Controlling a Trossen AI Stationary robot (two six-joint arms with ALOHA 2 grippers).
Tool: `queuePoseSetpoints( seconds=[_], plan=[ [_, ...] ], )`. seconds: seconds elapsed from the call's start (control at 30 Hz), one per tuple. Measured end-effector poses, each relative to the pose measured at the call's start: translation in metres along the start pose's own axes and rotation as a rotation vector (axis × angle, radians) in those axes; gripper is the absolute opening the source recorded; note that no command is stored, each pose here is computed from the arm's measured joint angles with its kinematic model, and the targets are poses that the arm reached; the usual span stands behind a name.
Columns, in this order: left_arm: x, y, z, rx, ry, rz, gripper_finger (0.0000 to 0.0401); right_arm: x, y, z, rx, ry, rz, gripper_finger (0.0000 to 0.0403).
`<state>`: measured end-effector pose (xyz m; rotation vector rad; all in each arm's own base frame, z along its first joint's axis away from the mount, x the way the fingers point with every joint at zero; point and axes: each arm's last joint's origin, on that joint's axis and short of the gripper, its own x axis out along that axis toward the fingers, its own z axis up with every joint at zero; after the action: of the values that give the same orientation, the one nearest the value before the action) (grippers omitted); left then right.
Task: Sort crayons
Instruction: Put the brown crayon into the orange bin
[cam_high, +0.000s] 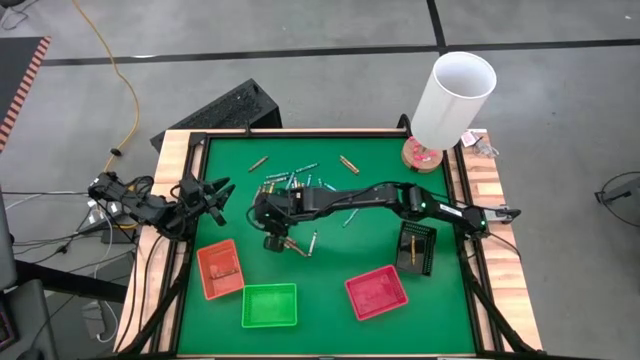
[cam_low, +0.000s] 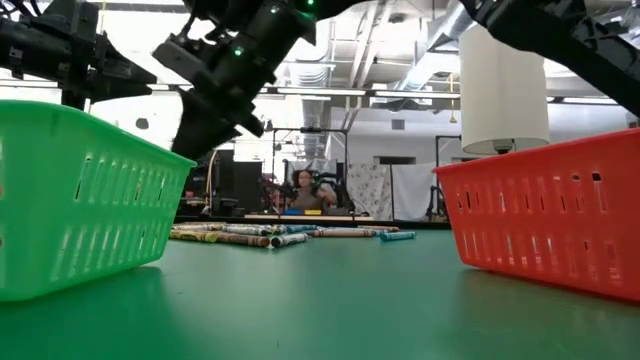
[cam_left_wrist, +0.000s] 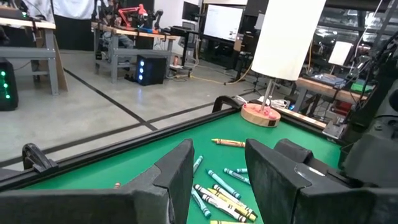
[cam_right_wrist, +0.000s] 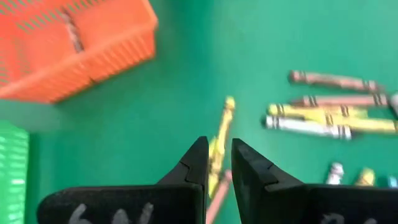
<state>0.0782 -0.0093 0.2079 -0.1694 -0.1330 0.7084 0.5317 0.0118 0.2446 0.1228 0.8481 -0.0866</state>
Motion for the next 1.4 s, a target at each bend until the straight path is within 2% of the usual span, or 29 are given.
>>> queuePoseSetpoints(
  seconds=[0.13, 0.33, 0.63, 1.13, 1.4],
  plan=[
    [0.0, 0.0, 0.0, -0.006, 0.0, 0.0, 0.0135, 0.0, -0.001, -0.007, 0.045, 0.069, -0.018, 0.0066],
    [0.0, 0.0, -0.001, -0.01, 0.004, 0.0, 0.0135, 0.026, -0.006, -0.025, 0.091, 0.171, -0.044, 0.0066],
    [0.0, 0.0, -0.001, -0.018, 0.006, 0.0, 0.0135, 0.038, -0.007, -0.032, 0.095, 0.201, -0.052, 0.0066],
    [0.0, 0.0, -0.004, -0.005, 0.021, 0.002, 0.0135, 0.037, -0.004, -0.033, 0.098, 0.201, -0.056, 0.0066],
    [0.0, 0.0, -0.005, 0.0, 0.023, 0.002, 0.0135, 0.05, 0.0, -0.049, 0.104, 0.239, -0.063, 0.0066]
  ],
)
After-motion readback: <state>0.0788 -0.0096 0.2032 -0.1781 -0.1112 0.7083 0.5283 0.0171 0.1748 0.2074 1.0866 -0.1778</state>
